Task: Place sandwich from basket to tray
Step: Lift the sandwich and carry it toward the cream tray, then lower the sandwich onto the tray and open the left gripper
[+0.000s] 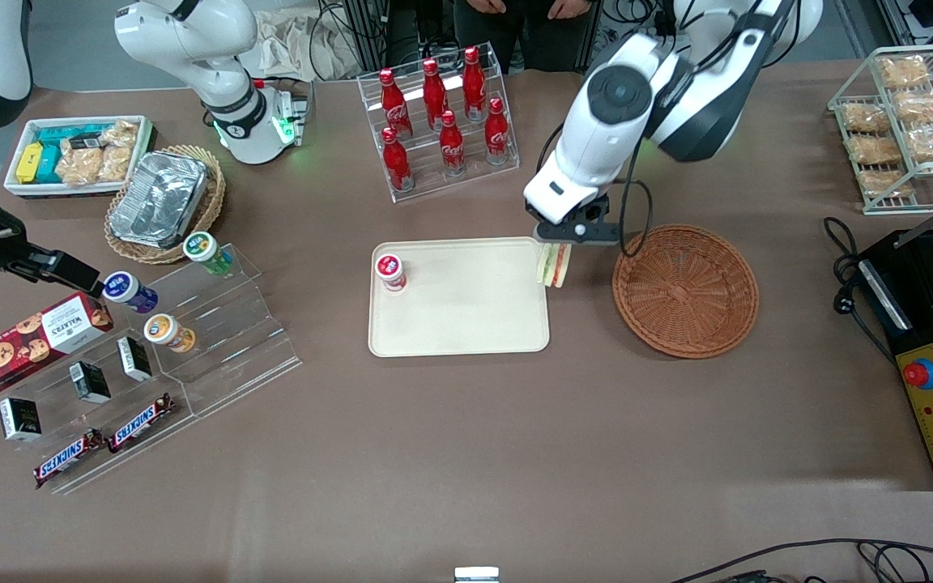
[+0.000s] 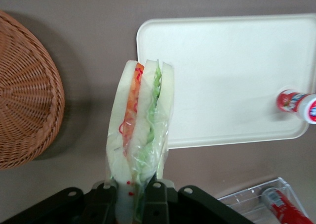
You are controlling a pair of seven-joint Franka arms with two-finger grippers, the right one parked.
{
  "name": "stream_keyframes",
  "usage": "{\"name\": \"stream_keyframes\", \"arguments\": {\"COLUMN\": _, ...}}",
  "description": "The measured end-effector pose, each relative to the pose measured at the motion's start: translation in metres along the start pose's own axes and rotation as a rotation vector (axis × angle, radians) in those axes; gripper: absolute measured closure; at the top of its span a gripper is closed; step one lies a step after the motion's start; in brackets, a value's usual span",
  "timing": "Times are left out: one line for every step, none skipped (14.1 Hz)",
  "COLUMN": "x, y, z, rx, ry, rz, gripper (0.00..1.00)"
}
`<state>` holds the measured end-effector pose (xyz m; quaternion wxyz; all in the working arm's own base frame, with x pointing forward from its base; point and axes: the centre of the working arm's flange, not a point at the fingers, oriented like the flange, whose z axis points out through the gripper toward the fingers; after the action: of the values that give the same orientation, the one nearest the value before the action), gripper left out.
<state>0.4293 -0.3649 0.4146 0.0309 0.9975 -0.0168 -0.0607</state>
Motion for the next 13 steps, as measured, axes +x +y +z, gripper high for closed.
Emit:
{"name": "stream_keyframes", "arguments": {"x": 0.002, "y": 0.004, "z": 0.014, "rx": 0.010, "ry": -0.005, "rz": 0.011, "gripper": 0.80}}
{"name": "stream_keyframes", "arguments": {"x": 0.005, "y": 0.008, "z": 0.025, "rx": 0.014, "ry": 0.003, "rz": 0.014, "gripper": 0.80}}
{"name": "stream_keyframes", "arguments": {"x": 0.009, "y": 0.013, "z": 0.036, "rx": 0.019, "ry": 0.019, "rz": 0.010, "gripper": 0.80}}
{"name": "stream_keyframes", "arguments": {"x": 0.011, "y": 0.018, "z": 0.047, "rx": 0.025, "ry": 0.036, "rz": 0.005, "gripper": 0.80}}
{"name": "stream_keyframes", "arguments": {"x": 0.013, "y": 0.024, "z": 0.059, "rx": 0.028, "ry": 0.048, "rz": -0.003, "gripper": 0.80}}
{"name": "stream_keyframes", "arguments": {"x": 0.014, "y": 0.028, "z": 0.071, "rx": 0.028, "ry": 0.051, "rz": -0.009, "gripper": 0.80}}
{"name": "stream_keyframes", "arguments": {"x": 0.015, "y": 0.031, "z": 0.082, "rx": 0.029, "ry": 0.045, "rz": -0.012, "gripper": 0.80}}
{"name": "stream_keyframes", "arguments": {"x": 0.016, "y": 0.031, "z": 0.093, "rx": 0.033, "ry": 0.036, "rz": -0.013, "gripper": 0.80}}
{"name": "stream_keyframes", "arguments": {"x": 0.018, "y": 0.031, "z": 0.102, "rx": 0.041, "ry": 0.030, "rz": -0.011, "gripper": 0.80}}
{"name": "stream_keyframes", "arguments": {"x": 0.021, "y": 0.031, "z": 0.111, "rx": 0.047, "ry": 0.033, "rz": -0.011, "gripper": 0.80}}
{"name": "stream_keyframes", "arguments": {"x": 0.023, "y": 0.031, "z": 0.119, "rx": 0.051, "ry": 0.039, "rz": -0.018, "gripper": 0.80}}
{"name": "stream_keyframes", "arguments": {"x": 0.025, "y": 0.031, "z": 0.128, "rx": 0.058, "ry": 0.046, "rz": -0.025, "gripper": 0.80}}
{"name": "stream_keyframes", "arguments": {"x": 0.026, "y": 0.032, "z": 0.136, "rx": 0.064, "ry": 0.053, "rz": -0.034, "gripper": 0.80}}
